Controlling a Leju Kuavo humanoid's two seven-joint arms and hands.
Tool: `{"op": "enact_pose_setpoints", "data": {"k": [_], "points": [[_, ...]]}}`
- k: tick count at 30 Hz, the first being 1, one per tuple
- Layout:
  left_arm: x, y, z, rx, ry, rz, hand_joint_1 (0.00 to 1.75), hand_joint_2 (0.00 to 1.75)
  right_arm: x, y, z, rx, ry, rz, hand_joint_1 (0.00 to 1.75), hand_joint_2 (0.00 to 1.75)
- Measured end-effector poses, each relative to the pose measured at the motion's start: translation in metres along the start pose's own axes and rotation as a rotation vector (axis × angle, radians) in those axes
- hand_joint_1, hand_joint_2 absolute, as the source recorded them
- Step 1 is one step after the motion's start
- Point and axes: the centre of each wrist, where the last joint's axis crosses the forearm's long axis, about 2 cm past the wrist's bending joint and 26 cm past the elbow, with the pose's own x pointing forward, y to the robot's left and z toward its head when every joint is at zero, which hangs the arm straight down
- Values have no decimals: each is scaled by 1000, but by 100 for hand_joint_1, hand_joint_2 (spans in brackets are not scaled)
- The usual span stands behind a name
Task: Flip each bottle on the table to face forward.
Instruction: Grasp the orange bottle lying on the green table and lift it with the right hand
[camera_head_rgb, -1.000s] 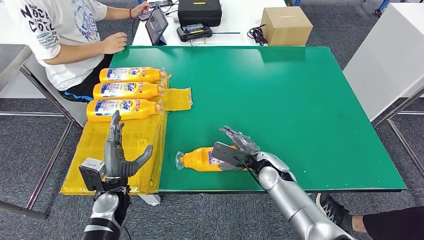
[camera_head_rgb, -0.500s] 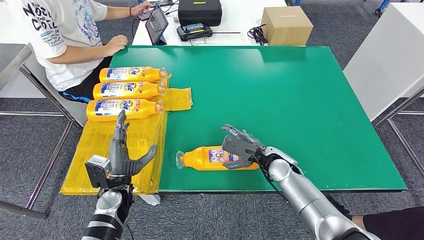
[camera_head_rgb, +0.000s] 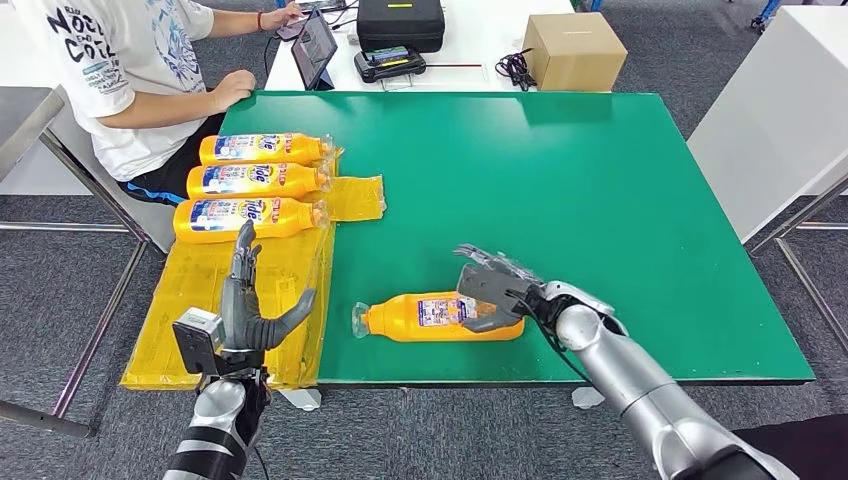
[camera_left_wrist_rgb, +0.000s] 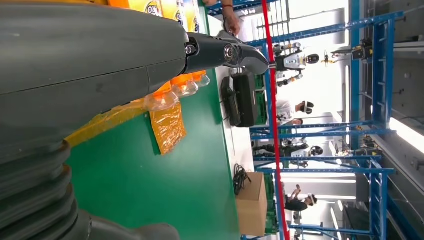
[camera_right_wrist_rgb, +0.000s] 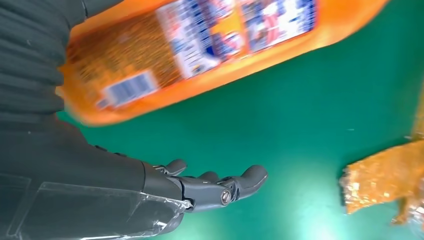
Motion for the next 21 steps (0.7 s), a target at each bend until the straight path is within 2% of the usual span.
{"op": "enact_pose_setpoints", "data": {"k": [5,11,15,21], "points": [[-1,-2,0,-7,9,12,0,175,7,-32,6,62,34,73,0,175],[-2,-7,-2,-23,14,36,0,175,39,-69,-3,128,44,164,0,175],[-2,-8,-2,-28,15,41,0,175,48,-74,-7,147,41,203,0,175],[-2,-8,-3,-30,15,42,0,175,50,-74,-8,162,46,226,0,175]]}}
